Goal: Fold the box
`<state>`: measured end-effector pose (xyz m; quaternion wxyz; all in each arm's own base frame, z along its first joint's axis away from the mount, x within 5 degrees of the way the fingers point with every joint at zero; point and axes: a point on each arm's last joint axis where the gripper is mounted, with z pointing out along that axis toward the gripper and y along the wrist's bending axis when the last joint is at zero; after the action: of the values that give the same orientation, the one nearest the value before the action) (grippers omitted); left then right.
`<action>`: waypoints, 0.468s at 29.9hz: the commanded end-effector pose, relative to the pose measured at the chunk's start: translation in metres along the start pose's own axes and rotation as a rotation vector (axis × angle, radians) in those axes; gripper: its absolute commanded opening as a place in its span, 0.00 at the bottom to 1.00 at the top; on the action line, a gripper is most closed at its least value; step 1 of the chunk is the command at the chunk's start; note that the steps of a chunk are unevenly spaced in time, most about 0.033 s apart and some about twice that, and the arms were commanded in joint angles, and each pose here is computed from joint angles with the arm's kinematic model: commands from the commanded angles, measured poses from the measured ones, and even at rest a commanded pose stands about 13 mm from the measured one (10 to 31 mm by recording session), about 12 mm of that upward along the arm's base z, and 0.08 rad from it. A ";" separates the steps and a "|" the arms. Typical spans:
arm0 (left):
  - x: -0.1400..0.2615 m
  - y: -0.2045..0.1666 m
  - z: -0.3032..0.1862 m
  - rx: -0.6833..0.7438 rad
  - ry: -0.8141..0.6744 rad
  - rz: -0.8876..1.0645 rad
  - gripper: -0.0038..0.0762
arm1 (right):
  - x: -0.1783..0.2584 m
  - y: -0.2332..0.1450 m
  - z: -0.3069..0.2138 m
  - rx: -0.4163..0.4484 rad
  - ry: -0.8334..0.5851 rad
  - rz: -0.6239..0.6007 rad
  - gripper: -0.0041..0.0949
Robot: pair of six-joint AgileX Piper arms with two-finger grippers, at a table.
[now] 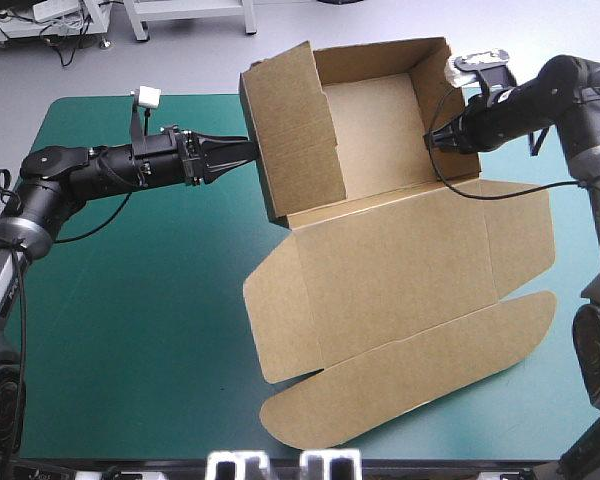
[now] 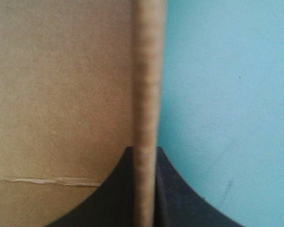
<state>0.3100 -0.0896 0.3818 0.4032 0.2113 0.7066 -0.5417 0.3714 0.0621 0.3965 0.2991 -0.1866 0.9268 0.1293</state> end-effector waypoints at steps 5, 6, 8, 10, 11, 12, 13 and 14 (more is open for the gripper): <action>-0.010 -0.033 -0.004 0.122 -0.022 0.049 0.65 | -0.016 0.031 -0.022 0.058 -0.149 -0.029 0.02; -0.010 -0.032 -0.004 0.103 -0.017 0.055 0.65 | -0.017 0.033 -0.022 0.059 -0.151 -0.023 0.02; -0.010 -0.027 -0.004 0.034 0.007 0.058 0.65 | -0.017 0.033 -0.022 0.071 -0.153 -0.009 0.02; -0.010 -0.023 -0.002 -0.040 0.040 0.076 0.65 | -0.017 0.033 -0.022 0.068 -0.154 0.005 0.02; -0.010 -0.021 -0.001 -0.085 0.053 0.066 0.65 | -0.017 0.033 -0.022 0.067 -0.154 0.015 0.02; -0.009 -0.019 0.001 -0.120 0.063 0.049 0.65 | -0.017 0.033 -0.022 0.067 -0.157 0.022 0.02; -0.009 -0.018 0.005 -0.157 0.071 0.047 0.65 | -0.018 0.034 -0.022 0.060 -0.160 0.033 0.02; -0.008 -0.017 0.009 -0.192 0.078 0.044 0.65 | -0.018 0.035 -0.021 0.056 -0.162 0.034 0.02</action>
<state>0.3126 -0.0938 0.3740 0.3767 0.2203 0.7670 -0.4705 0.3715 0.0868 0.3967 0.3154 -0.1676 0.9298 0.0891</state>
